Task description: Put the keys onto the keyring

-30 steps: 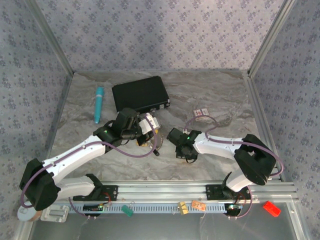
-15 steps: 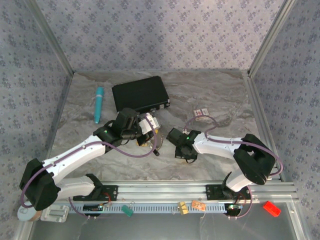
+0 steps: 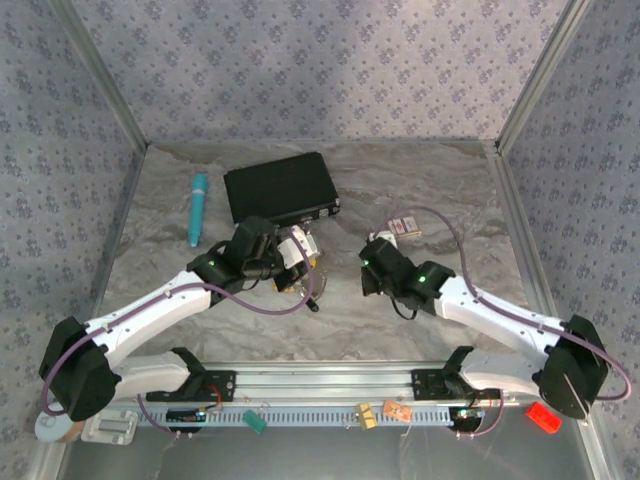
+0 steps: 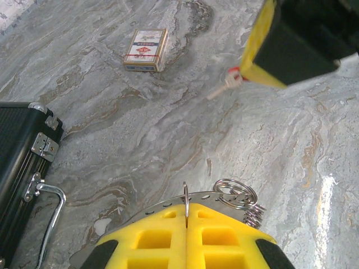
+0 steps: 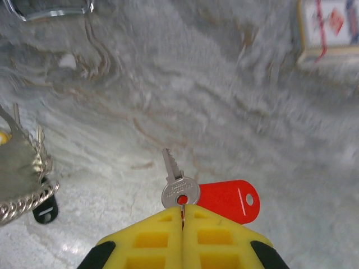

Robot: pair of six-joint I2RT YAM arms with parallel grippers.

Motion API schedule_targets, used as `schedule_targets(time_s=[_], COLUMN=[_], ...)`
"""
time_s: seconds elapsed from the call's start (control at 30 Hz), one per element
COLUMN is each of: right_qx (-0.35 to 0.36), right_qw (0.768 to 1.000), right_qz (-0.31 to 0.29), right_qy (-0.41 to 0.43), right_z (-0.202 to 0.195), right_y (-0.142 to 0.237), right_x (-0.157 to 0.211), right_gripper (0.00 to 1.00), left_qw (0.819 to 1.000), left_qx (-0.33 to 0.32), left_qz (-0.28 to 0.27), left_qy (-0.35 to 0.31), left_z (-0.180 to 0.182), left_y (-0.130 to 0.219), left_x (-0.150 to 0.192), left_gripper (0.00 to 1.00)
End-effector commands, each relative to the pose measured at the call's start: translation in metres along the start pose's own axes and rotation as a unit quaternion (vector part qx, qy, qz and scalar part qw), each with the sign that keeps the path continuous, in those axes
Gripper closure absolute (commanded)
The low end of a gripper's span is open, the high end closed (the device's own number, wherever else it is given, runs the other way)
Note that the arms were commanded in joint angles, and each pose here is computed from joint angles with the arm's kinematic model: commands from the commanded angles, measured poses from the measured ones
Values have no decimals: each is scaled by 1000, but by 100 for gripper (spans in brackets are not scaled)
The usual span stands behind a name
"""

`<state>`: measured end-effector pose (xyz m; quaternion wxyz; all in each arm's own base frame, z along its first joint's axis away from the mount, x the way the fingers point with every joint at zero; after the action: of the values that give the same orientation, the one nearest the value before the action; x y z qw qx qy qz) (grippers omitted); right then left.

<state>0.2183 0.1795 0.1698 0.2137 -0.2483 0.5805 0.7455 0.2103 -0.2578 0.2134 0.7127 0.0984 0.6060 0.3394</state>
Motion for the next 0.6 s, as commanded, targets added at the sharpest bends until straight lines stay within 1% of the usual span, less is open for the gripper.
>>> schedule_targets(time_s=[0.0, 0.1, 0.13, 0.2, 0.27, 0.37, 0.43, 0.5, 0.57], right_qx=[-50, -117, -136, -164, -183, -194, -192, -180, -174], right_qw=[992, 974, 964, 944, 914, 874, 852, 830, 814], right_qz=[-40, -89, -108, -141, -163, -170, -178, -189, -196], right_qy=[112, 172, 199, 248, 322, 412, 454, 492, 519], right_z=[4, 20, 24, 31, 37, 46, 52, 55, 57], right_y=[8, 22, 26, 33, 39, 48, 55, 59, 62], right_x=[-18, -27, -28, -27, -20, -14, -14, -15, -16], right_gripper=[100, 100, 100, 100, 100, 100, 100, 100, 100], left_qw=[999, 998, 998, 997, 996, 993, 991, 990, 990], left_qx=[7, 16, 22, 32, 39, 53, 65, 84, 96], left_qz=[-33, -56, -63, -72, -83, -107, -118, -115, -107], left_qy=[-2, -8, -9, -11, -14, -16, -14, -11, -4], left_z=[-3, -8, -10, -13, -15, -20, -23, -27, -29], left_y=[8, 10, 10, 9, 9, 11, 12, 12, 12], left_x=[-13, -16, -17, -18, -20, -25, -27, -27, -26], left_gripper=[100, 100, 100, 100, 100, 100, 100, 100, 100])
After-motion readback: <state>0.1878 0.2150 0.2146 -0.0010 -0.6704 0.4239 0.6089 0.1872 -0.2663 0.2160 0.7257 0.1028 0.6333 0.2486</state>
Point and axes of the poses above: each hand's point on the last joint's axis, 136 mm out from that joint toward the fingers, its own y axis back along the fingers, its own z axis along the line the jaws close on, x = y × z, the point moved 4 cm from there along y, back along the fingers, and after that the axes turned 10 degrees about -y, right-handed, at the moved point
